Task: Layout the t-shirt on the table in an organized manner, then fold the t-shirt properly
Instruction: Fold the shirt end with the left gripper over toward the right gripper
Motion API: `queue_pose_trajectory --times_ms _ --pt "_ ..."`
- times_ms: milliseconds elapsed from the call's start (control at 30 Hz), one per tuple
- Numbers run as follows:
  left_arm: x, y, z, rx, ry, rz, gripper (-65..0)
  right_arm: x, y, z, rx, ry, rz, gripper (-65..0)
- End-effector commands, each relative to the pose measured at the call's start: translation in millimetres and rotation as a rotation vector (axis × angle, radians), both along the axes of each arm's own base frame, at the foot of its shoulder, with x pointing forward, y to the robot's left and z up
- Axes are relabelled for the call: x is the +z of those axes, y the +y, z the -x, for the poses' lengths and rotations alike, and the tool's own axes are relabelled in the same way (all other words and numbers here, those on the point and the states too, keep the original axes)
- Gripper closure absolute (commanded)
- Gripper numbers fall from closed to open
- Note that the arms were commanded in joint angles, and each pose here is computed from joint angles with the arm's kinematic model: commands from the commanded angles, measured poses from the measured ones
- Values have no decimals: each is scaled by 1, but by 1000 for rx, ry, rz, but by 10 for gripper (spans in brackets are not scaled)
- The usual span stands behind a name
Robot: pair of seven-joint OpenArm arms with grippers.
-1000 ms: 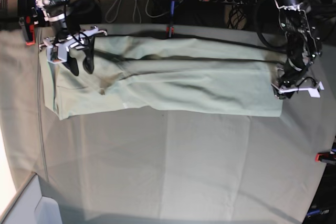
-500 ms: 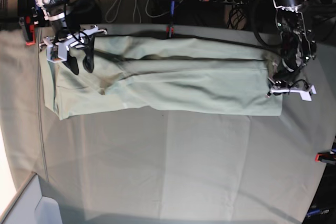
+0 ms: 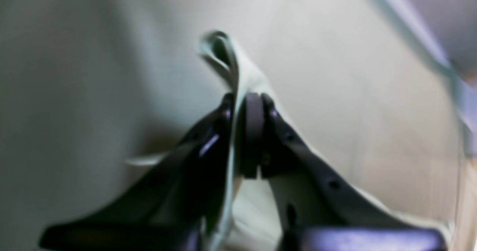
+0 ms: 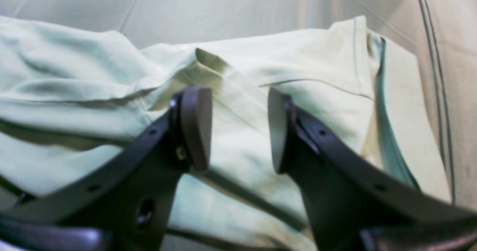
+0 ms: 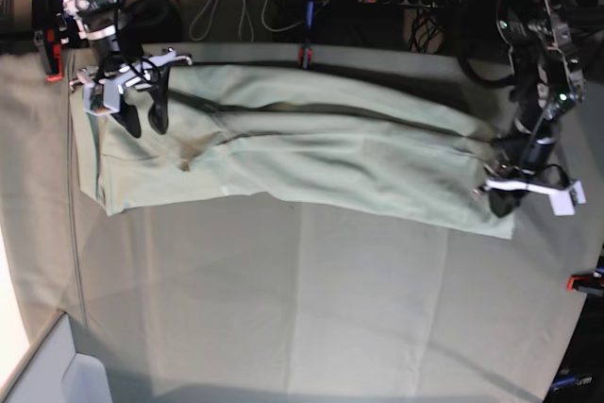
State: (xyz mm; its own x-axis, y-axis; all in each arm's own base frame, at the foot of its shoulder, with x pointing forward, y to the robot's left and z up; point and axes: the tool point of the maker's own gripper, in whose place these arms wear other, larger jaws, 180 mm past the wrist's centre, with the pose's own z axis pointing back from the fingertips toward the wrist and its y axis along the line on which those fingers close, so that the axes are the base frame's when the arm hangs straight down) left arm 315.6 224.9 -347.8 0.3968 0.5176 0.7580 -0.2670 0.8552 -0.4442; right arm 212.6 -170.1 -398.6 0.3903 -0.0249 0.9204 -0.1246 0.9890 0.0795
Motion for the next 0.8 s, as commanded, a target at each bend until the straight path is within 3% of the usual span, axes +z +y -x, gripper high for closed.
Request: queue_pose_trajectory --times_ms 0,300,400,600,767 --pt "15 -11 -5 -30 -49 -5 0 14 -3 -5 -2 -54 -4 -252" --pt "-15 -141 3 -361 29 56 0 23 -25 -13 -43 -84 32 -252" --pt "-30 -182 2 -455 56 -15 0 26 -31 -16 -55 -96 40 -252" --pt "-35 -235 -9 -510 1 -161 0 26 -33 -16 -61 -96 42 -252" --pt "-48 -278 -11 -623 0 -240 0 25 -33 -15 -59 -93 44 -252"
